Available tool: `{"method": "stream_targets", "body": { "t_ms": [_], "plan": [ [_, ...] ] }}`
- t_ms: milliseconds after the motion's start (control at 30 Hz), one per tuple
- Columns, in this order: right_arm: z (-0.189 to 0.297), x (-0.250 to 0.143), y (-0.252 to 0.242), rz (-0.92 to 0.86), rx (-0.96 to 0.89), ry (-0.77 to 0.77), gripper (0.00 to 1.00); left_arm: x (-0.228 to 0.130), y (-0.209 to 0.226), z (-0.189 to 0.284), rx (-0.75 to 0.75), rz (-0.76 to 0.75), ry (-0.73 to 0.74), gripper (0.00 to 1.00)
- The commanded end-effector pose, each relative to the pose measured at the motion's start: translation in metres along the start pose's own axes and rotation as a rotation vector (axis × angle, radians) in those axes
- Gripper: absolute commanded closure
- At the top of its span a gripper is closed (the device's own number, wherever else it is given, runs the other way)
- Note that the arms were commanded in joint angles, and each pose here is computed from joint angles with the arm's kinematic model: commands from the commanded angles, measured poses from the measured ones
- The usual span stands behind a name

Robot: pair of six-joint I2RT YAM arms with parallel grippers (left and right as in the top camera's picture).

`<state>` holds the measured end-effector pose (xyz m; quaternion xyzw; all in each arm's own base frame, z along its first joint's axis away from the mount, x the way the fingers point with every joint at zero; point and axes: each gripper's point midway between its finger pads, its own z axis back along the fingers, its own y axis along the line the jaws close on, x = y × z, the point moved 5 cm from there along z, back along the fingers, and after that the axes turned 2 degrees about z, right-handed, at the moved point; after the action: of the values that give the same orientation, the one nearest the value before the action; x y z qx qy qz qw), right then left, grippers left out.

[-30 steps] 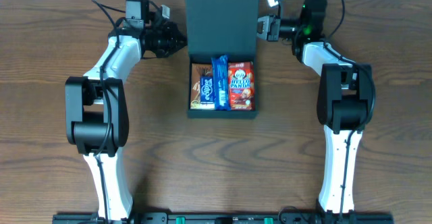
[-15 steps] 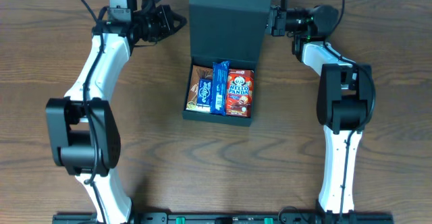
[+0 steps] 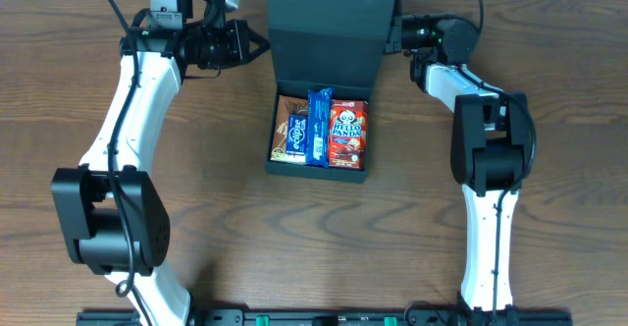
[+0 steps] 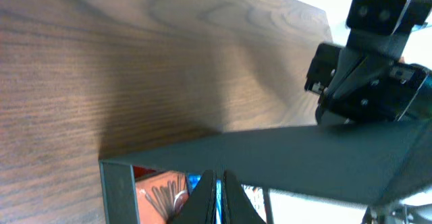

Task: Pack container
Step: 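Push the lid upright with both grippers and pull arms outward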

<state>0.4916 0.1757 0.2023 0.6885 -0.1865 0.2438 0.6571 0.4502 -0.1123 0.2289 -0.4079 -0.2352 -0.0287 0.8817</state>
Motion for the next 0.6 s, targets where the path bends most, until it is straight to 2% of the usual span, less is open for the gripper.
{"method": "stream_targets", "body": {
  "t_ms": [0, 233, 333, 433, 567],
  "plan": [
    [-0.006, 0.003, 0.013, 0.024, 0.006, 0.019, 0.98, -0.001, -0.021, 0.010, -0.092, -0.132, 0.012, 0.94],
    [-0.004, 0.004, 0.013, 0.009, 0.004, 0.012, 0.98, -0.017, -0.031, 0.023, -0.098, -0.244, 0.060, 0.94],
    [-0.004, 0.004, 0.013, -0.006, 0.005, 0.009, 0.98, -0.016, -0.031, 0.030, -0.053, -0.255, 0.047, 0.94],
    [-0.006, 0.004, 0.013, -0.008, 0.007, 0.012, 0.98, -0.009, -0.039, 0.046, -0.030, -0.294, -0.004, 0.94],
    [-0.015, 0.002, 0.015, -0.042, 0.018, 0.027, 0.98, 0.009, -0.065, 0.084, -0.016, -0.397, -0.151, 0.94]
  ]
}}
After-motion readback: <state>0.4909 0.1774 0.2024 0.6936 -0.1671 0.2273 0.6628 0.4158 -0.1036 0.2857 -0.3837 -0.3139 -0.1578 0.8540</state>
